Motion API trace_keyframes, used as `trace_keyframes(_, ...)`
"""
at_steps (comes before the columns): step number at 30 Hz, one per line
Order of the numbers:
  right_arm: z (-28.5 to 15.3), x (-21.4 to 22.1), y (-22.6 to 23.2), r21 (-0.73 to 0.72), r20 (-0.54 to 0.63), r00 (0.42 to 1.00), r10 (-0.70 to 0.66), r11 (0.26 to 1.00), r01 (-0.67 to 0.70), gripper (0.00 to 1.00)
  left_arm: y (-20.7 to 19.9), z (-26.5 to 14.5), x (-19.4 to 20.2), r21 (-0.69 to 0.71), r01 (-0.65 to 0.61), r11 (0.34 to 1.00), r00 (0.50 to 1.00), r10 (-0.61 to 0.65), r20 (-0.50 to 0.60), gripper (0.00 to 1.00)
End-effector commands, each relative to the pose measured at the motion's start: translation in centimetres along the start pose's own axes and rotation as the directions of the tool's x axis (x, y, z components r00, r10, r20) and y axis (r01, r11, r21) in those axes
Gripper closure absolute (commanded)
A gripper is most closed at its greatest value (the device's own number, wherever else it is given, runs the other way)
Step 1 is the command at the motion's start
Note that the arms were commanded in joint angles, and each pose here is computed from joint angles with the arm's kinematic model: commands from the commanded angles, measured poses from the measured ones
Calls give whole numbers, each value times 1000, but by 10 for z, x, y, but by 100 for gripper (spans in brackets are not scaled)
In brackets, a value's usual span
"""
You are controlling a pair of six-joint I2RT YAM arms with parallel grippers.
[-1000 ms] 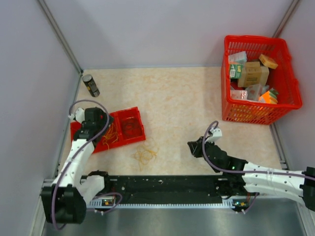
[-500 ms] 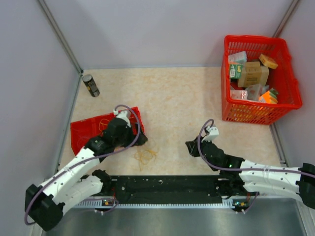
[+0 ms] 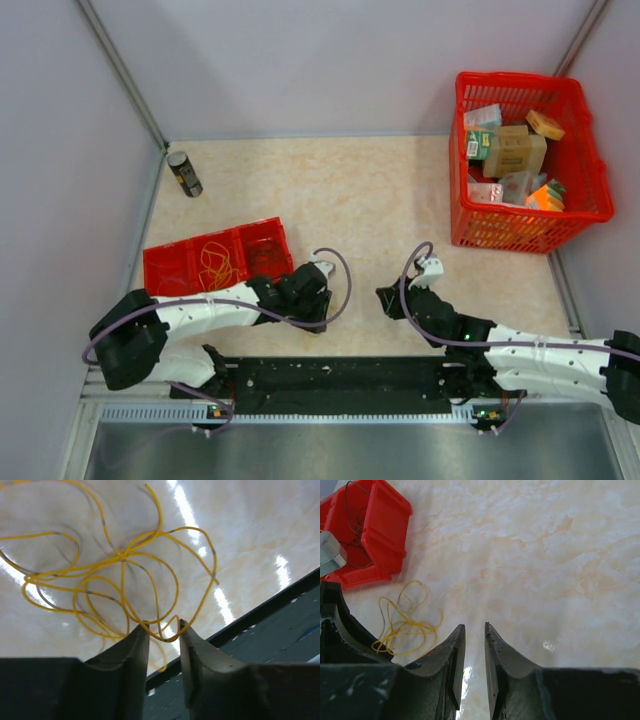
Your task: Untangle the cables
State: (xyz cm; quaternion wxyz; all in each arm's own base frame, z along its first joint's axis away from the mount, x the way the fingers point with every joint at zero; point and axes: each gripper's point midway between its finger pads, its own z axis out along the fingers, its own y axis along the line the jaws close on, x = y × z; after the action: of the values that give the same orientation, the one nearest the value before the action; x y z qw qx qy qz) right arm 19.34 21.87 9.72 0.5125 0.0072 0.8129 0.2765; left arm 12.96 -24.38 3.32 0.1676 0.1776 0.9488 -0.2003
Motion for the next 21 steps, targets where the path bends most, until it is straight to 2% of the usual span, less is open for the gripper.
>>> trace_keyframes(1, -1, -21, 16, -42, 50, 998, 37, 999, -34, 78, -40, -13, -55, 46, -88, 995, 981, 78, 178, 76)
trace_keyframes(2, -2, -21, 15, -45, 52, 998, 41, 998, -38, 78, -46, -21, -66, 53, -92, 994, 974, 79, 212, 93)
trace_keyframes(3, -2, -22, 14, -47, 59, 997, 45, 998, -43, 77, -53, -29, -75, 71, -99, 993, 967, 79, 243, 100)
trace_keyframes(5, -5, -25, 13, -53, 75, 995, 62, 997, -58, 77, -75, -46, -92, 154, -141, 978, 947, 87, 309, 100)
trace_keyframes(7, -7, -25, 9, -56, 88, 993, 75, 996, -70, 77, -107, -63, -96, 307, -210, 928, 933, 96, 347, 100)
trace_keyframes(8, -9, -26, 9, -65, 97, 992, 84, 995, -78, 76, -118, -68, -97, 360, -231, 904, 929, 94, 358, 100)
trace_keyframes(9, -10, -28, 9, -73, 105, 991, 89, 994, -82, 69, -123, -70, -95, 387, -226, 894, 934, 86, 346, 100)
trace_keyframes(11, -12, -28, 10, -93, 111, 990, 92, 992, -82, 55, -121, -69, -91, 384, -195, 903, 947, 72, 313, 88)
trace_keyframes(14, -13, -26, 14, -115, 99, 991, 85, 991, -74, 32, -101, -66, -90, 298, -139, 944, 949, 41, 311, 55)
trace_keyframes(15, -13, -26, 16, -119, 92, 992, 83, 990, -72, 27, -92, -67, -89, 266, -121, 956, 946, 30, 324, 48)
trace_keyframes(16, -12, -24, 16, -119, 85, 993, 81, 990, -71, 24, -84, -68, -89, 243, -108, 964, 940, 19, 341, 40)
trace_keyframes(18, -9, -21, 18, -124, 53, 996, 76, 990, -69, 20, -65, -70, -88, 186, -56, 981, 925, -19, 379, 32)
trace_keyframes(21, -5, -14, 24, -125, -25, 996, 86, 988, -88, 20, -51, -73, -89, 161, -11, 987, 906, -58, 420, 27)
